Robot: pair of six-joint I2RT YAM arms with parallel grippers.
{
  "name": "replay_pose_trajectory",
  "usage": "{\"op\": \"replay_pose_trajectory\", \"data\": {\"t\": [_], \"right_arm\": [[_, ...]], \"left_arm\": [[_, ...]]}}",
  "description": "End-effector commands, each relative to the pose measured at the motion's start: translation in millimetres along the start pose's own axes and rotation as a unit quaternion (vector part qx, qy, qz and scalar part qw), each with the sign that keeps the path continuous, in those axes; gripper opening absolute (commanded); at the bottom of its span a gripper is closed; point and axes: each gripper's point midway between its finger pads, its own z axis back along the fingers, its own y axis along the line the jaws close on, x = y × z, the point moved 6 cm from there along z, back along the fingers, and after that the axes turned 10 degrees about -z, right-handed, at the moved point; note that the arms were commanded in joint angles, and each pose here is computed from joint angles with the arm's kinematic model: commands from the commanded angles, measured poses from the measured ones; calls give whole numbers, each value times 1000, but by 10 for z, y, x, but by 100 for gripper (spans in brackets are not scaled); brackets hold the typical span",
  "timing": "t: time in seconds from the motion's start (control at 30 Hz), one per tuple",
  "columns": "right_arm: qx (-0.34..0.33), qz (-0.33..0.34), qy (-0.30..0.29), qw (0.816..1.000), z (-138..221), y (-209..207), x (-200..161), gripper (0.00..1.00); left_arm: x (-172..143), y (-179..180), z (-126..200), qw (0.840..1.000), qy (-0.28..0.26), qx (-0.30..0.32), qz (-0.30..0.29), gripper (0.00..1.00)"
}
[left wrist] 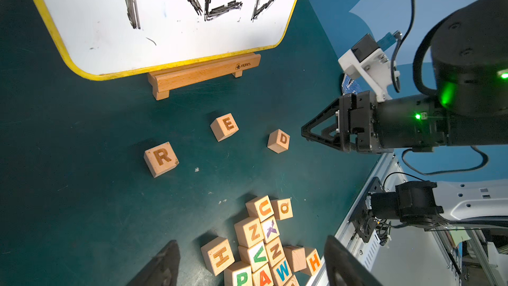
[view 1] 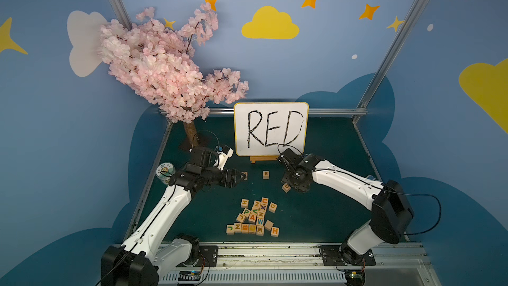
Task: Assemble the uppercase word "red" with letter blocks
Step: Place the letter block at the center of the board, then pick up the letter block from the center of the board.
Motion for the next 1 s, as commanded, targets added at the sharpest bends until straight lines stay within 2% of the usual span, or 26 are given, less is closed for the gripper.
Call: {"op": "replay_pose_trajectory", "data": {"t": [0.0,0.23,0.4,0.97], "right_arm": [[7,-49,24,998,-105,33,1,65],[-2,-43,73,996,-312,65,-43,63],[-4,-38,74,997,-402,101,-54,57],[-34,-19,63,997,-541,99,-20,55]], "left_arm": [[-44,-5,-13,1000,7,-5,-5,81],[-46,-3,-9,1000,7,-3,-6,81],[-62,2,-12,1000,7,-2,-5,81],[-76,-1,11,1000,5,4,-10,81]]}}
